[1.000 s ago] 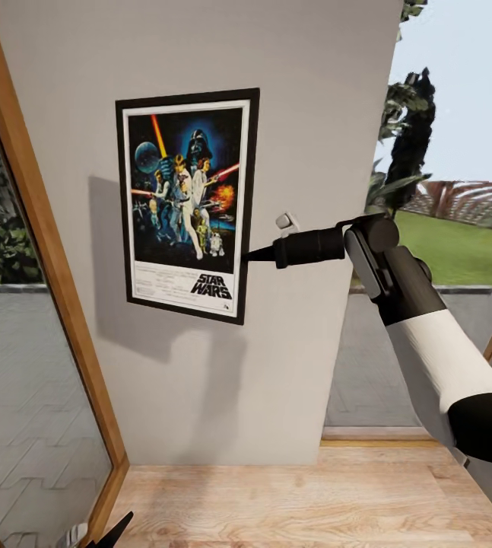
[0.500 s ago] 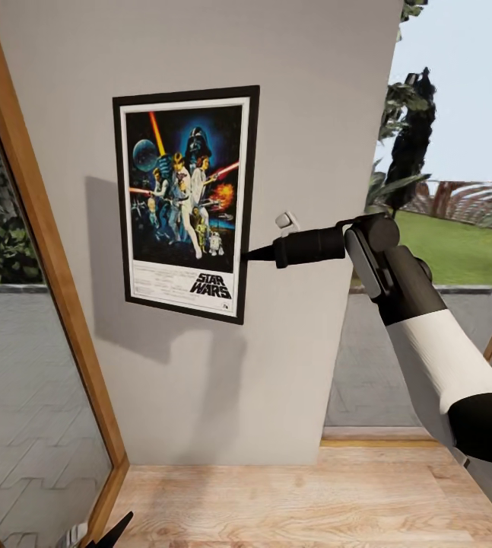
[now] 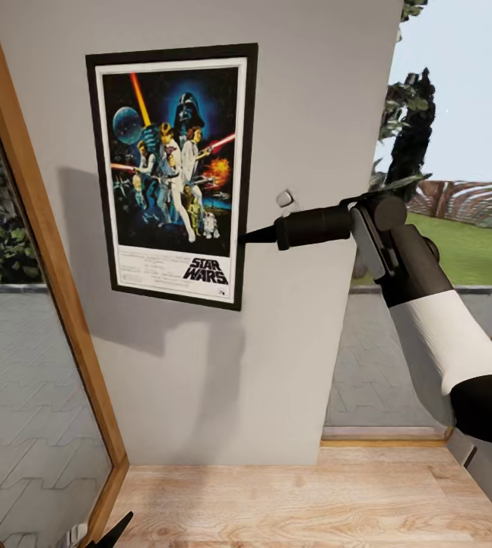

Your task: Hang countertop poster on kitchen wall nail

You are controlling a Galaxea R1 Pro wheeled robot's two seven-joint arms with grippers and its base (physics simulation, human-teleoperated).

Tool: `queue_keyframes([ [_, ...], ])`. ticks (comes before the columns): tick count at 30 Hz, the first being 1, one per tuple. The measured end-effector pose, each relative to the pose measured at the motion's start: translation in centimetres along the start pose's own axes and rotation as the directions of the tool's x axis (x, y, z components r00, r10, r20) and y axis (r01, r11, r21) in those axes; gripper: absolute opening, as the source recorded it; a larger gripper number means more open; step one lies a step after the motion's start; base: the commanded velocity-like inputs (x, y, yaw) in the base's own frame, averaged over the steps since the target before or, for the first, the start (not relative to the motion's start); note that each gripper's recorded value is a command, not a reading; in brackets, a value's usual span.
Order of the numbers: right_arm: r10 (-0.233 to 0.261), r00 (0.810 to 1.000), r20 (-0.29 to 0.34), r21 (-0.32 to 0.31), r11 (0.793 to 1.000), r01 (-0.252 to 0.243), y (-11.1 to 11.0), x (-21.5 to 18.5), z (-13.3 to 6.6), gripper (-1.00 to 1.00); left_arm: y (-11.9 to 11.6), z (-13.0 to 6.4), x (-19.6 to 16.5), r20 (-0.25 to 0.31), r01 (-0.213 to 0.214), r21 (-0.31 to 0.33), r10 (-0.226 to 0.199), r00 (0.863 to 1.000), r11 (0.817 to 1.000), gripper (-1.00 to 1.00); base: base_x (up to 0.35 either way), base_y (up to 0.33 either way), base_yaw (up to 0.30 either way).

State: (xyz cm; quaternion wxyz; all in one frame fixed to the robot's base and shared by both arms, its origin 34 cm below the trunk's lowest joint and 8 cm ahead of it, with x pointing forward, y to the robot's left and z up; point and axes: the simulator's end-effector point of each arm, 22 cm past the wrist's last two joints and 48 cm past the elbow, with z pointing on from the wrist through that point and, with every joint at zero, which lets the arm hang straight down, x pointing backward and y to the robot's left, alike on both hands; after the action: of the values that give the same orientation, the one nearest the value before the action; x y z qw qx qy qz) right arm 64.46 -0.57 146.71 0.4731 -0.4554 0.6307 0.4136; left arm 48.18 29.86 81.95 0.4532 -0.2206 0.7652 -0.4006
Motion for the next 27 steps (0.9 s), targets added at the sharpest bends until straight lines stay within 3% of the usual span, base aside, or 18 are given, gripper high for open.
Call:
queue_keyframes([
  [11,0.026,1.000,-0.009,0.000,1.000,-0.026,-0.62,0.56,0.01,-1.00,0.00,0.00,-0.03,0.001,0.000,0.000,0.000,1.000,1.000,1.00,0.000,0.000,0.000],
  [16,-0.022,1.000,0.009,0.002,1.000,0.022,-0.72,0.20,-0.13,-1.00,0.01,0.00,-0.04,0.002,0.001,0.000,-0.001,1.000,1.000,1.00,0.000,0.000,0.000],
  [27,-0.036,0.999,0.014,0.002,0.999,0.036,-0.73,0.08,-0.14,-1.00,0.01,0.00,-0.04,0.002,0.001,0.000,-0.001,1.000,1.000,1.00,0.000,0.000,0.000],
])
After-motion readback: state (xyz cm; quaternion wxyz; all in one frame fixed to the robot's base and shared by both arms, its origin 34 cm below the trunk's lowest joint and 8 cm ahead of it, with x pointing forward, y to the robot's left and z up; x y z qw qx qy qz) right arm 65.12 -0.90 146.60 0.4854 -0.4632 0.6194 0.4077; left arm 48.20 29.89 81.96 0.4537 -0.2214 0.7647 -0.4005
